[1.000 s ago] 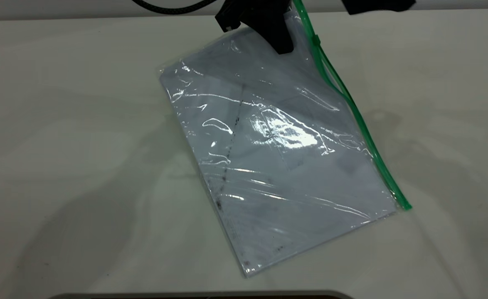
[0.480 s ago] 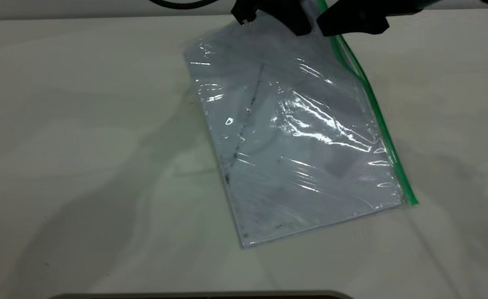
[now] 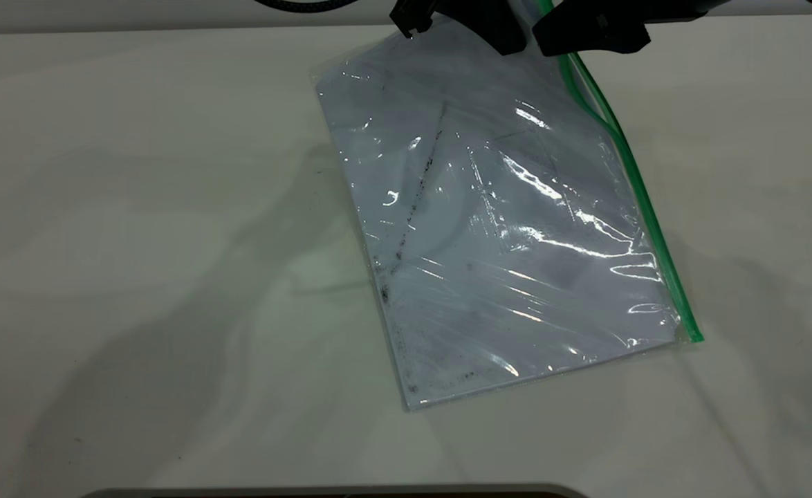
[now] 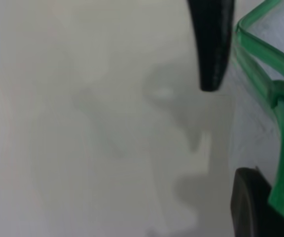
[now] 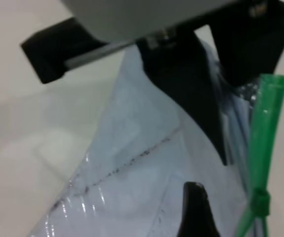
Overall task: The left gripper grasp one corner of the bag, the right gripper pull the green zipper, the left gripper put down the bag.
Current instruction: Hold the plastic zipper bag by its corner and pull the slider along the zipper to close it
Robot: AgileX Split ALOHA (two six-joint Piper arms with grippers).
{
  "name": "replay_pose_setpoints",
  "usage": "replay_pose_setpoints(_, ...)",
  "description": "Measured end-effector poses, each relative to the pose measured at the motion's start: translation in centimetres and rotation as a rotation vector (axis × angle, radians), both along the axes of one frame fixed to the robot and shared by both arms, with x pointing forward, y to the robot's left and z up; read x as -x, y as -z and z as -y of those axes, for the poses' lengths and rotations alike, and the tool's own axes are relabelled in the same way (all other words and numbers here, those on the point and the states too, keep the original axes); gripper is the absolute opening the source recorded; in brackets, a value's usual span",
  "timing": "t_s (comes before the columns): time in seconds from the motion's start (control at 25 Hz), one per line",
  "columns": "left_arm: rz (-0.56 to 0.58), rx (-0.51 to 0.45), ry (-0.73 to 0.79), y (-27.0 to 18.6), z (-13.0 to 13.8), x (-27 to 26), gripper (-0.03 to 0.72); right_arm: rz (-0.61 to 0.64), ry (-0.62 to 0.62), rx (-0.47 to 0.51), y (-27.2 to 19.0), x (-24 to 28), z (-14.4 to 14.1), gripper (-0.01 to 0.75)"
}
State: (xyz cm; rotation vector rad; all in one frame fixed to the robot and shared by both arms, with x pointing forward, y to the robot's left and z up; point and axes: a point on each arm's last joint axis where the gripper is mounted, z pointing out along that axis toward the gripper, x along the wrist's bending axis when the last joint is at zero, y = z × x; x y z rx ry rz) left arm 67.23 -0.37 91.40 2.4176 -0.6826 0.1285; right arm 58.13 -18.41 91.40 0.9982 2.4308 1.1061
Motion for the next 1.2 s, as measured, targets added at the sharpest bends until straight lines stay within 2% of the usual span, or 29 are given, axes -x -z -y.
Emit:
replay_pose_setpoints(0.56,-0.009,0.000,0.005,0.0,0.0,0.1,0.053,-0.046,0.020,0.009,1.7,-0.2,0.1,0.556)
replay_pose_setpoints(0.8,-0.018,0.012,0.006,-0.1,0.1,0.2,0.053,-0.049,0.030,-0.032,1.5,-0.2,-0.1,0.554)
replay_pose_setpoints(0.96,-0.025,0.026,0.005,-0.2,0.2,0.2,0.053,-0.050,0.020,-0.053,1.3,-0.2,-0.3,0.506)
replay_pose_setpoints(1.2,-0.026,0.025,0.007,-0.2,0.2,0.2,0.053,-0.049,0.012,-0.065,1.2,-0.2,-0.4,0.348)
